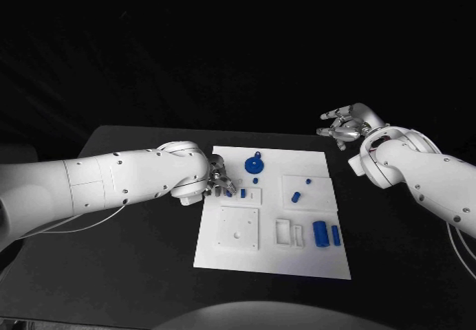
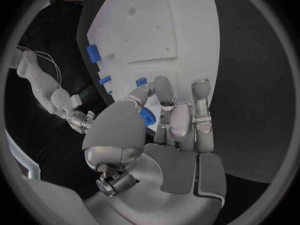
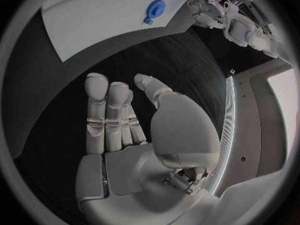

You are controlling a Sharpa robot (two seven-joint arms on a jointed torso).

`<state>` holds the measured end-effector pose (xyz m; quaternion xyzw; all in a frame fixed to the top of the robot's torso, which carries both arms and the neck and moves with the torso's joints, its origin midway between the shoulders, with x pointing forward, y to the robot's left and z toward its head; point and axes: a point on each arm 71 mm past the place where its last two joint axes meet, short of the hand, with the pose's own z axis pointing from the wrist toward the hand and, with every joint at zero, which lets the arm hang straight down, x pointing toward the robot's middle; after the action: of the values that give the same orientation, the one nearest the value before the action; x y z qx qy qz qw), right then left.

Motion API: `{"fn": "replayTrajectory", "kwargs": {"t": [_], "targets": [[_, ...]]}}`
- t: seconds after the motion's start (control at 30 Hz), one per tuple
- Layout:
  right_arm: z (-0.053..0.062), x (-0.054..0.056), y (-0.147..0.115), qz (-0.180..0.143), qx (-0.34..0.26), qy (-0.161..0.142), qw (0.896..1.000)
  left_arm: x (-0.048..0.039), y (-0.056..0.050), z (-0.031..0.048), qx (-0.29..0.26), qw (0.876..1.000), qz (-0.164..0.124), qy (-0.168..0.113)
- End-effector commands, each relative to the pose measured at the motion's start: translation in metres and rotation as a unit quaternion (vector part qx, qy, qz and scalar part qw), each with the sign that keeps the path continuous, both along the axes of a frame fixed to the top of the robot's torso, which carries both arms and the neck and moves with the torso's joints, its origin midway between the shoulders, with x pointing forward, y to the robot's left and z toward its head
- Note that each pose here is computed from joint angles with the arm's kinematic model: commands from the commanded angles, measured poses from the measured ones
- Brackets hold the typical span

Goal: Assemble the parts on the task board

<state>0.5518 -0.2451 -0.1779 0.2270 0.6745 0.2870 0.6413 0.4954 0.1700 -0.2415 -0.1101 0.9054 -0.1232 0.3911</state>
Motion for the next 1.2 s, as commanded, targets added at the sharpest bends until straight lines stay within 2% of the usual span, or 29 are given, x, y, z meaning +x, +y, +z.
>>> {"fn": "replayTrajectory", "kwargs": {"t": [0.03,1.2], "targets": [[0.0000,-0.0003,0.0014,0.007,-0.001,0.000,1.000,-0.0066,-0.0049,-0.0088,0.009,0.999,-0.018,0.026],[-0.0008,-0.0004,0.0019,0.008,0.000,0.001,1.000,-0.0036,-0.0035,-0.0086,0.022,0.999,-0.023,0.013]]}}
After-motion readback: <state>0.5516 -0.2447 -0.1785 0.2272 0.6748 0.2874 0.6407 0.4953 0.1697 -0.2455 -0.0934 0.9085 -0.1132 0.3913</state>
